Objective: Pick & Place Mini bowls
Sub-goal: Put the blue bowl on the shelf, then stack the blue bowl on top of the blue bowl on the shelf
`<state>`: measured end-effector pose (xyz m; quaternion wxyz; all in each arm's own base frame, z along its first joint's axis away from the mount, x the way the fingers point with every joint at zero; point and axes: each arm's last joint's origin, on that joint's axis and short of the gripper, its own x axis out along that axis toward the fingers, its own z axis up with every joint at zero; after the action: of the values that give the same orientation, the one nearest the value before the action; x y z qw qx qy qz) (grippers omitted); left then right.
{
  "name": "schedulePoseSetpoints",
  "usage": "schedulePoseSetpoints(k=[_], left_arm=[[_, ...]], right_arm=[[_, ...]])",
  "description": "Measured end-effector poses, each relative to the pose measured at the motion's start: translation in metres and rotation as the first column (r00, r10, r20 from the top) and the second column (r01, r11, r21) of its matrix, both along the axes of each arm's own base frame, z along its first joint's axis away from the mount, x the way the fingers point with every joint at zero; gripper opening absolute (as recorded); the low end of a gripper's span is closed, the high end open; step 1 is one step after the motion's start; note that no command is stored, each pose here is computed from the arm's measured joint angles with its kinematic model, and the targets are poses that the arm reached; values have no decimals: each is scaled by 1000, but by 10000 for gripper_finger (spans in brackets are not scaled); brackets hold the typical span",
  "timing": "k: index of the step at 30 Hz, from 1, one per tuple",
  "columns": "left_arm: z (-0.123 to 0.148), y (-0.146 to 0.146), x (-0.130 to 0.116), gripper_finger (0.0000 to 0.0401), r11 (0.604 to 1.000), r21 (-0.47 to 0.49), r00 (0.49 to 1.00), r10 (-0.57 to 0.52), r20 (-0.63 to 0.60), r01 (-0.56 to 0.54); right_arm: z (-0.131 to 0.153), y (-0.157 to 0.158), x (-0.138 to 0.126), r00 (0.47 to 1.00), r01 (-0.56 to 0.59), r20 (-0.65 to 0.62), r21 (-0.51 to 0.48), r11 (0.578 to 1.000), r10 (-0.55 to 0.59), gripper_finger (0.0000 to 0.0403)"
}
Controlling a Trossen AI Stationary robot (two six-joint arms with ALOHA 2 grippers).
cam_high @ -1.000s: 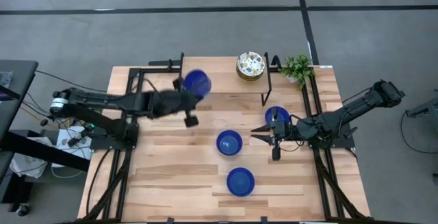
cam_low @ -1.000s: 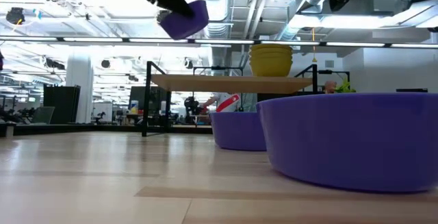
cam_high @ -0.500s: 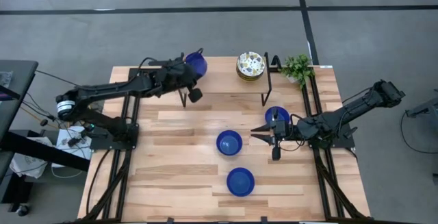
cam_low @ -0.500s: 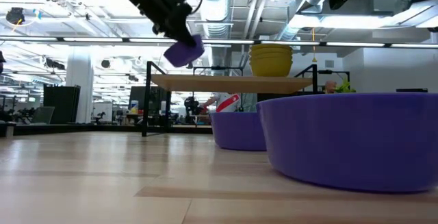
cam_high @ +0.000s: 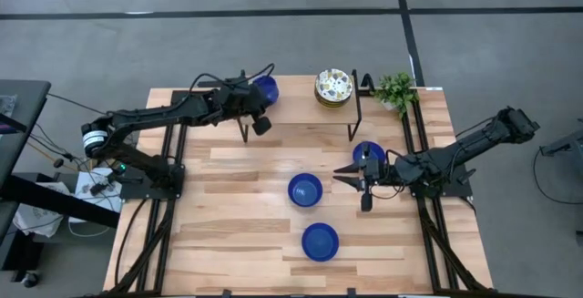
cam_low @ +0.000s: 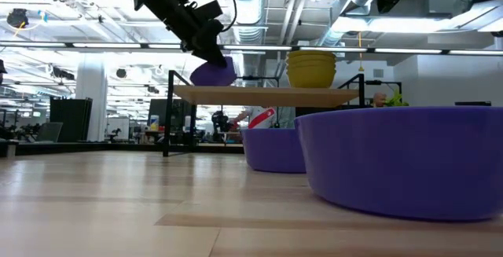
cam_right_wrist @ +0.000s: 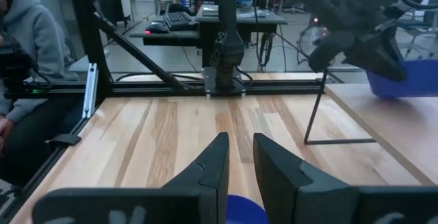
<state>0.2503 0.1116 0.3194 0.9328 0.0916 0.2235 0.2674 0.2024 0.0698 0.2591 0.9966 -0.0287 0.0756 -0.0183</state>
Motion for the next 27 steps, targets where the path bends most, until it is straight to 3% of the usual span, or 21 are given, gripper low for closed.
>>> schedulePoseSetpoints(k=[12, 18, 23, 27], left_arm=[[0, -1, 0, 138, 1000, 4, 1000, -3, -2, 3], [2, -13, 4, 135, 999, 16, 999, -52, -2, 52], [15, -40, 1, 126, 989, 37, 988, -148, 45, 146], [16, -77, 1, 120, 961, 14, 958, -275, 79, 275]], right_arm=[[-1, -1, 0, 1000, 9, -12, 13, 1000, -8, 58], [-2, -1, 0, 1000, 7, -20, 11, 1000, -7, 58], [-4, 3, -2, 999, -10, -41, 20, 1000, 11, 58], [-10, 2, -5, 984, 52, -171, 48, 997, -43, 58]])
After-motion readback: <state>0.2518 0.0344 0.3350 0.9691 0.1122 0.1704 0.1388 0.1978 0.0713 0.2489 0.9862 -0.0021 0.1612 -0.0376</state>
